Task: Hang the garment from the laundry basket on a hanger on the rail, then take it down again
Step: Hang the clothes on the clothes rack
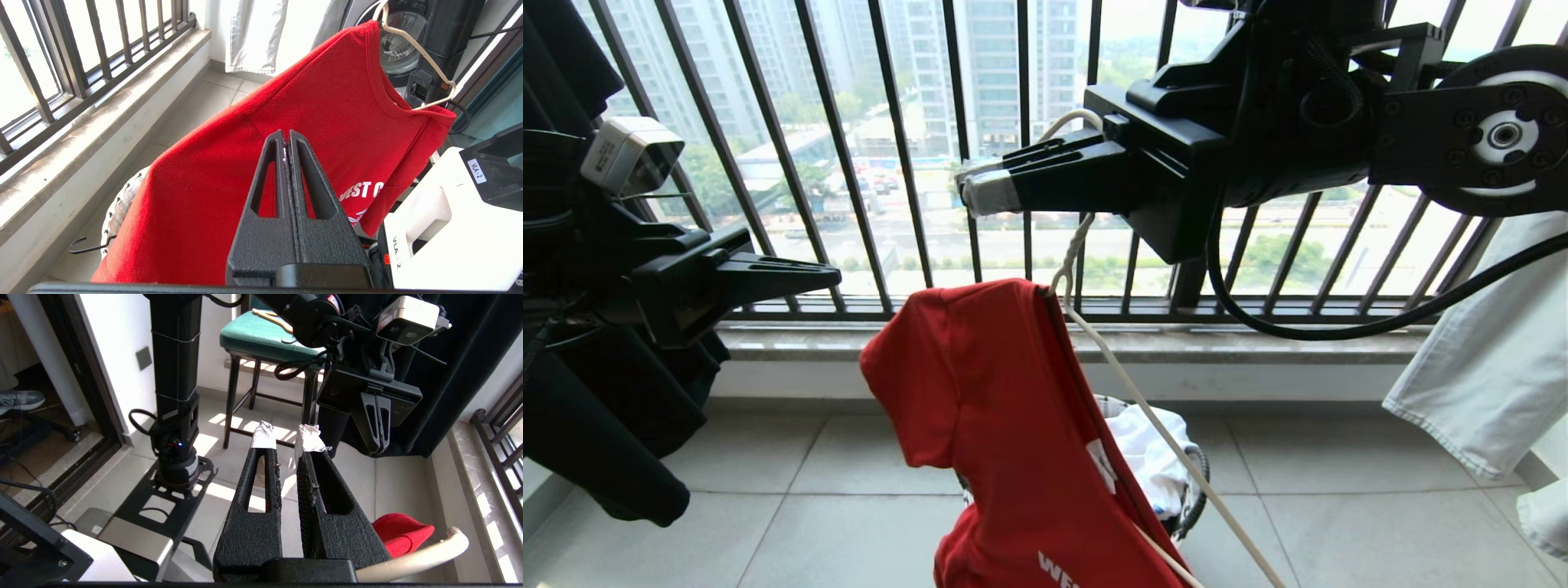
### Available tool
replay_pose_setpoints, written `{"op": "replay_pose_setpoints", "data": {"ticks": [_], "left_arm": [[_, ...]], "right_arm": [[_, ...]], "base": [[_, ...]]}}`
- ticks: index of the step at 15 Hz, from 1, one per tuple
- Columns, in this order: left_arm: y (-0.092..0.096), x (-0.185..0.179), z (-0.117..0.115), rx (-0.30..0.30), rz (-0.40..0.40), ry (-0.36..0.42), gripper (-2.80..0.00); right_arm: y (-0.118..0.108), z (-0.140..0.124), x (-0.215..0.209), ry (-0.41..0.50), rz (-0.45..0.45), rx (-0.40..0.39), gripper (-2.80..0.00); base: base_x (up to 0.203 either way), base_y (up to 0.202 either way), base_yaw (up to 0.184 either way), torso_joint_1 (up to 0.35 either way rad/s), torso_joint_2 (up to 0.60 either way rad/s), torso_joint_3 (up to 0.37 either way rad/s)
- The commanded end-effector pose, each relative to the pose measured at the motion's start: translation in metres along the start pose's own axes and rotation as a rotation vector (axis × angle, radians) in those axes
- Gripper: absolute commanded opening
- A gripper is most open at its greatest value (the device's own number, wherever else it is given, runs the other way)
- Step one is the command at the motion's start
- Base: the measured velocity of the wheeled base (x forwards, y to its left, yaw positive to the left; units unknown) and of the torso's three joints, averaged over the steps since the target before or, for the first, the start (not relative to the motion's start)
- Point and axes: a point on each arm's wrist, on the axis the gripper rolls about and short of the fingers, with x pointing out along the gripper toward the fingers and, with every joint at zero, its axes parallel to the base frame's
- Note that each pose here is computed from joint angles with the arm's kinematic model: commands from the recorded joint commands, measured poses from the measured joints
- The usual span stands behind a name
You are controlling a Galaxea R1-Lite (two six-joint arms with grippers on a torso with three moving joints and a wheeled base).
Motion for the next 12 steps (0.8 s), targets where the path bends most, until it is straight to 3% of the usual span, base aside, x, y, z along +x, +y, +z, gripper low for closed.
{"op": "replay_pose_setpoints", "data": {"ticks": [1,5,6,10,12], "left_arm": [[-0.001,-0.001,-0.001,0.001,-0.005,-0.003,-2.80],[-0.001,-0.001,-0.008,0.060,-0.004,-0.006,-2.80],[0.001,0.000,-0.010,0.054,-0.006,-0.005,0.00],[0.004,0.012,-0.022,0.012,-0.050,-0.002,0.00],[0.015,0.023,-0.039,-0.037,-0.081,0.002,0.00]], "right_arm": [[0.011,0.010,-0.001,-0.010,0.023,-0.007,-2.80],[0.035,0.023,-0.002,-0.006,0.084,0.038,-2.80],[0.039,0.026,0.000,-0.007,0.095,0.039,-2.80],[0.047,0.034,0.004,-0.022,0.117,0.010,-2.80],[0.047,0.036,0.004,-0.025,0.116,0.006,-2.80]], "base": [[0.000,0.000,0.000,0.000,0.00,0.000],[0.000,0.000,0.000,0.000,0.00,0.000],[0.000,0.000,0.000,0.000,0.00,0.000],[0.000,0.000,0.000,0.000,0.00,0.000],[0.000,0.000,0.000,0.000,0.00,0.000]]}}
